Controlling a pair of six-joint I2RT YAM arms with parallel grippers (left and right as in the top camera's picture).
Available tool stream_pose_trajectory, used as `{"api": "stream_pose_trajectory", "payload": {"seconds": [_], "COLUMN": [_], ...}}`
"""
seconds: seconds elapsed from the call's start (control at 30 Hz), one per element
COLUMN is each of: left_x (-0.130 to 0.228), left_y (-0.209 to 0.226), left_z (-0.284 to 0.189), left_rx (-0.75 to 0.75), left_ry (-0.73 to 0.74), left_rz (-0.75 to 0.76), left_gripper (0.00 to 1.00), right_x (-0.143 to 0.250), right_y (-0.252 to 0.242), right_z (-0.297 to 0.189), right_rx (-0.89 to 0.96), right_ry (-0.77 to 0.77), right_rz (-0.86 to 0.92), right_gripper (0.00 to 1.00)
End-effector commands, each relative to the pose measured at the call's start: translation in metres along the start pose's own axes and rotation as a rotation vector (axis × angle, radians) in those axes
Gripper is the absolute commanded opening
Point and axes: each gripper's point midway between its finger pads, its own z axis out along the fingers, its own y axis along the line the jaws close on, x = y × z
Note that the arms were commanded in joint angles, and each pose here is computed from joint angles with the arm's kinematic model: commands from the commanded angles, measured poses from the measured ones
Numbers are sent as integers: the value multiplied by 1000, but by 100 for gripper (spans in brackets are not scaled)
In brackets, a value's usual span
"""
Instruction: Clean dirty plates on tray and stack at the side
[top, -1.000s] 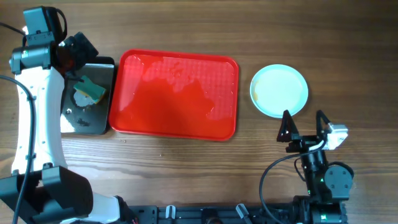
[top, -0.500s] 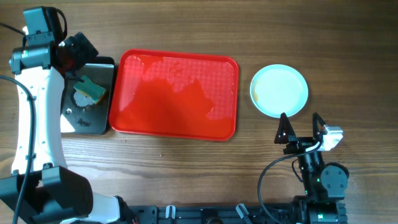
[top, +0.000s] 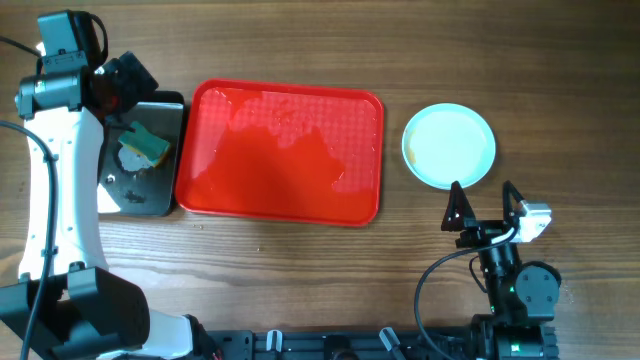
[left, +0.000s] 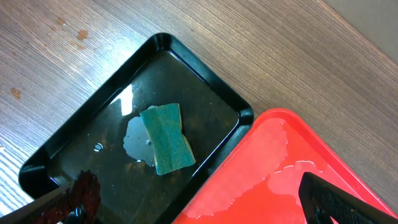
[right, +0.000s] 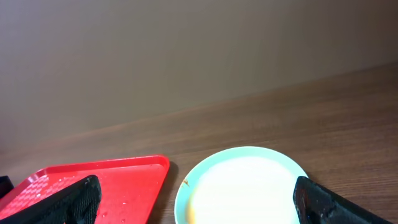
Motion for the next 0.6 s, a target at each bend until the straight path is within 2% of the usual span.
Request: {"api": "stream_pose_trajectory", "payload": {"seconds": [0.0,0.1,0.17,0.3,0.43,0.57], "left_x": [-6,7,8,19,64,94], "left_y": [3,13,15,14,26,43], "left_z": [-17,-34,-41,-32,-18,-30], "left_rx": [4,-19,-5,114,204,293], "left_ry": [-41,-11,-41,-226,-314,-498], "left_rz": [18,32,26,-11,-20,-43], "left_gripper": [100,100,100,100,100,100], "right_x": [-4,-4,-4,-4,-4,-4], "right_y": [2,2,2,2,2,2], "right_z": [-1,-1,-1,-1,-1,-1], "right_rx": [-14,-14,-14,-14,-14,-14], "right_ry": [-17,-17,-17,-17,-17,-17], "right_rz": [-12,-11,-12,-12,-12,-11], "right_gripper": [100,100,100,100,99,99]}}
